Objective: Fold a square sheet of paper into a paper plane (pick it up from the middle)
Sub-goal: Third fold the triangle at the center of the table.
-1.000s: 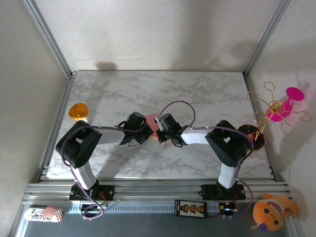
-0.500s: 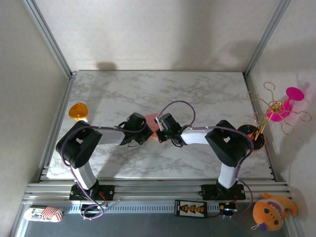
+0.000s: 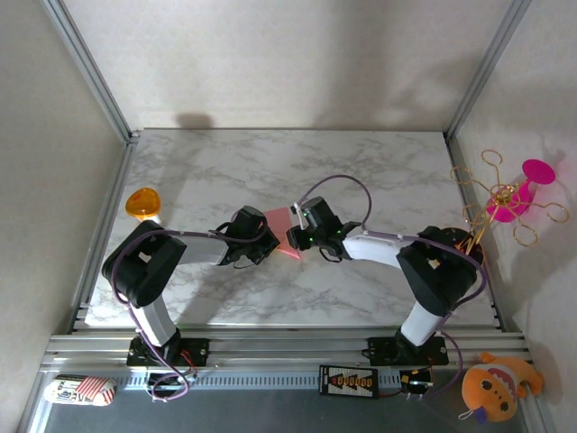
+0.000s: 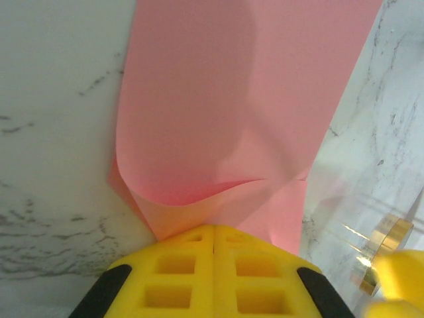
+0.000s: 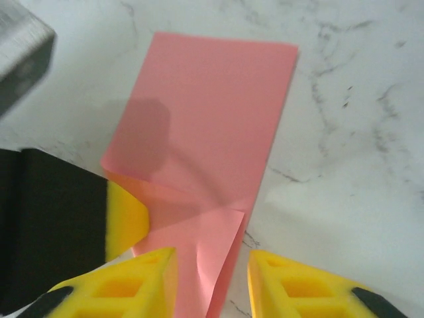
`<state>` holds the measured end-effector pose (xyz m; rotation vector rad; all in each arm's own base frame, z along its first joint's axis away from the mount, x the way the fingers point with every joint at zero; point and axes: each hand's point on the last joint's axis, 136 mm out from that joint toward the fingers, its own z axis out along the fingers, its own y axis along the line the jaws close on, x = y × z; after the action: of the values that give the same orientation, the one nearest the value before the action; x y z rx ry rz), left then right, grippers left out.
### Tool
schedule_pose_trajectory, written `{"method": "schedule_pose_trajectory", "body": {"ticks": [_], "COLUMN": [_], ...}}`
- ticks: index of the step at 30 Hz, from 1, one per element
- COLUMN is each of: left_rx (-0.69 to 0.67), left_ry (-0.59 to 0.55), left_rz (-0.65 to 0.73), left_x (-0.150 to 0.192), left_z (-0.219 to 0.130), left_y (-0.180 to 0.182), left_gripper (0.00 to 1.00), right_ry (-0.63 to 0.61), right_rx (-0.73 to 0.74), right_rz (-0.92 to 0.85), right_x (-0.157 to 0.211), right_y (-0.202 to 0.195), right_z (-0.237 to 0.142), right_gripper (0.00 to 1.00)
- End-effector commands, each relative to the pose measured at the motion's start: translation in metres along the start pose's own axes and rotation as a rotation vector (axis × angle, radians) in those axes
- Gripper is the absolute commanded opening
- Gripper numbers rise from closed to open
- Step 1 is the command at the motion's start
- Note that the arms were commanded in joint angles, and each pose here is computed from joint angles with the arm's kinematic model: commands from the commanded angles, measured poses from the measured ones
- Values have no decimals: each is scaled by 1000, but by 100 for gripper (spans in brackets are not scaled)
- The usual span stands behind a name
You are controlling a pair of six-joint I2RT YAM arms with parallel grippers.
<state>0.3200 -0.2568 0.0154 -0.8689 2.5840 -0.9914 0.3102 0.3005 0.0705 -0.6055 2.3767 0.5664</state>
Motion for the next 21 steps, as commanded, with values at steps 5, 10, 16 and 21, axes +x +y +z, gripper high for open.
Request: {"method": "schedule_pose_trajectory", "body": {"ticks": [5, 10, 16, 21], "left_rx": [-118, -112, -109, -112], "left_ry": [-15, -10, -2, 4], "left_rz": [-16, -8, -1, 7], "left_x": [1, 1, 2, 3], "left_z": [5, 5, 6, 7], "left_y": [32, 28, 26, 25], "left_gripper": [1, 1, 1, 2], "right_ry": [125, 188, 235, 256], "right_rx": [-232, -292, -316, -299], "right_rz": [94, 147, 176, 179], "right_x": [18, 29, 35, 36], "right_y": [35, 44, 48, 46], "right_z": [-14, -5, 6, 14], "right_gripper": [26, 14, 11, 11]}}
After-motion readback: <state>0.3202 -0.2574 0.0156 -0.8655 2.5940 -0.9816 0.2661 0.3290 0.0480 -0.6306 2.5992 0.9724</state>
